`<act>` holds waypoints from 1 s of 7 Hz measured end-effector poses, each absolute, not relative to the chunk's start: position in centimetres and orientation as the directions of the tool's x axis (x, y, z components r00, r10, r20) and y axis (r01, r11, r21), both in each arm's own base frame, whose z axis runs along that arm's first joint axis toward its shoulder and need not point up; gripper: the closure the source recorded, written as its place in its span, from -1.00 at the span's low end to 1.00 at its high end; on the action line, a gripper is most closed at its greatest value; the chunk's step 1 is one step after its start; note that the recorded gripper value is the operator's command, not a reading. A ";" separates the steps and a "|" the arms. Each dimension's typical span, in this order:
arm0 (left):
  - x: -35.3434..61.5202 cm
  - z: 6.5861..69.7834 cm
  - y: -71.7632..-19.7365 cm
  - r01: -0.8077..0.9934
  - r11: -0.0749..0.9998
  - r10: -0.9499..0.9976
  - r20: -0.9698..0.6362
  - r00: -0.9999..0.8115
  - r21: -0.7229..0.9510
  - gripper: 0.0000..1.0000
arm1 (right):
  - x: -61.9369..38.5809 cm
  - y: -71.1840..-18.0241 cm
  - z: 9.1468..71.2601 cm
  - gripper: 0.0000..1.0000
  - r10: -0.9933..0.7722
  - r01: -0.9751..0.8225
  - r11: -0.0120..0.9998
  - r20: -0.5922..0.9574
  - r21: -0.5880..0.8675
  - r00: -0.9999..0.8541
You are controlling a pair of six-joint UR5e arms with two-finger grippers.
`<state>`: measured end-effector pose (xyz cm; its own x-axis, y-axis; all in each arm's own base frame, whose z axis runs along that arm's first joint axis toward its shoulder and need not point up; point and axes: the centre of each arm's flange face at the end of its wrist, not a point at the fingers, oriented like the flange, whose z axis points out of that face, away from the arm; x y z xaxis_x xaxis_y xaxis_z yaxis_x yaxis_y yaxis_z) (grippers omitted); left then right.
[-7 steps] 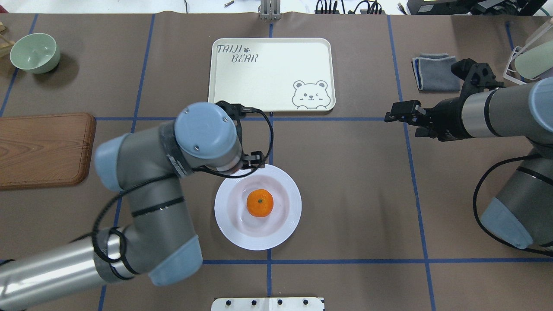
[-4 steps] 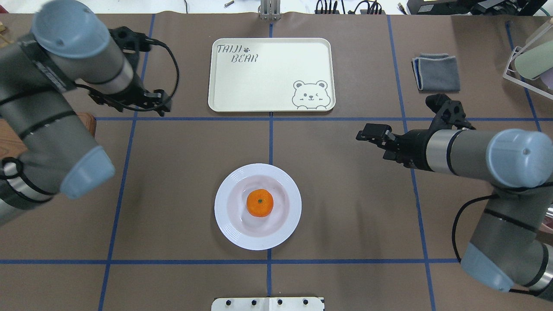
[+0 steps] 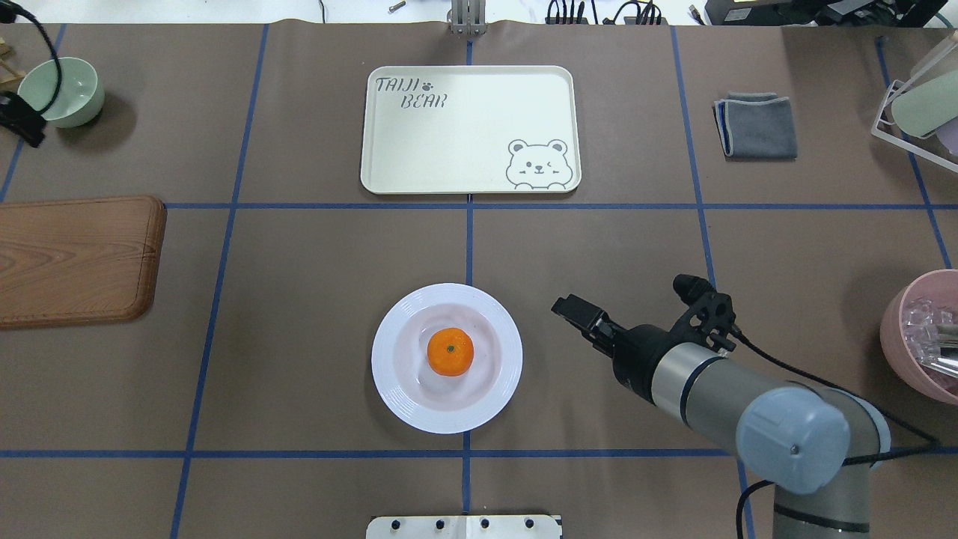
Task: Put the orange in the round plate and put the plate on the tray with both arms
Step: 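Withdraw the left gripper while the right gripper moves to the plate rim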
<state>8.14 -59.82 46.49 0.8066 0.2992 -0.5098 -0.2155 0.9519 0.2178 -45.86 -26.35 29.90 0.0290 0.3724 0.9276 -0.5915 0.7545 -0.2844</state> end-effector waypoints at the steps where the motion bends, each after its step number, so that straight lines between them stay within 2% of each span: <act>1: 3.0 50.2 -60.3 -0.206 0.960 0.277 -0.547 0.790 0.189 -0.96 | -47.8 -24.0 29.6 -0.96 0.370 -0.597 0.748 0.929 -0.288 0.015; 2: -1.5 54.0 -60.3 -0.198 0.966 0.257 -0.591 0.765 0.164 -0.96 | -50.2 -22.1 29.5 -0.81 0.364 -0.607 0.742 0.931 -0.284 0.009; 3: -5.3 57.4 -59.4 -0.197 0.968 0.249 -0.615 0.748 0.153 -0.96 | -52.7 -20.7 29.6 -0.53 0.357 -0.619 0.737 0.934 -0.273 0.013; 5: -10.5 62.8 -55.8 -0.172 0.978 0.206 -0.640 0.740 0.116 -0.96 | -55.5 -19.1 30.1 -0.48 0.355 -0.628 0.733 0.935 -0.262 0.024; 6: -11.7 64.7 -53.8 -0.149 0.984 0.174 -0.659 0.731 0.094 -0.96 | -56.0 -18.6 30.3 -0.29 0.355 -0.627 0.735 0.934 -0.259 0.030; 7: -12.3 65.8 -52.3 -0.127 0.988 0.149 -0.686 0.712 0.082 -0.96 | -56.6 -18.3 30.4 -0.29 0.359 -0.627 0.733 0.933 -0.262 0.031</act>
<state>-12.32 -52.30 65.80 0.7124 0.1490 -0.6858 -0.1274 0.9884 0.0824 -56.57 -18.33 30.38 0.0308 0.3592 0.9328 -0.6273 0.7335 -0.2617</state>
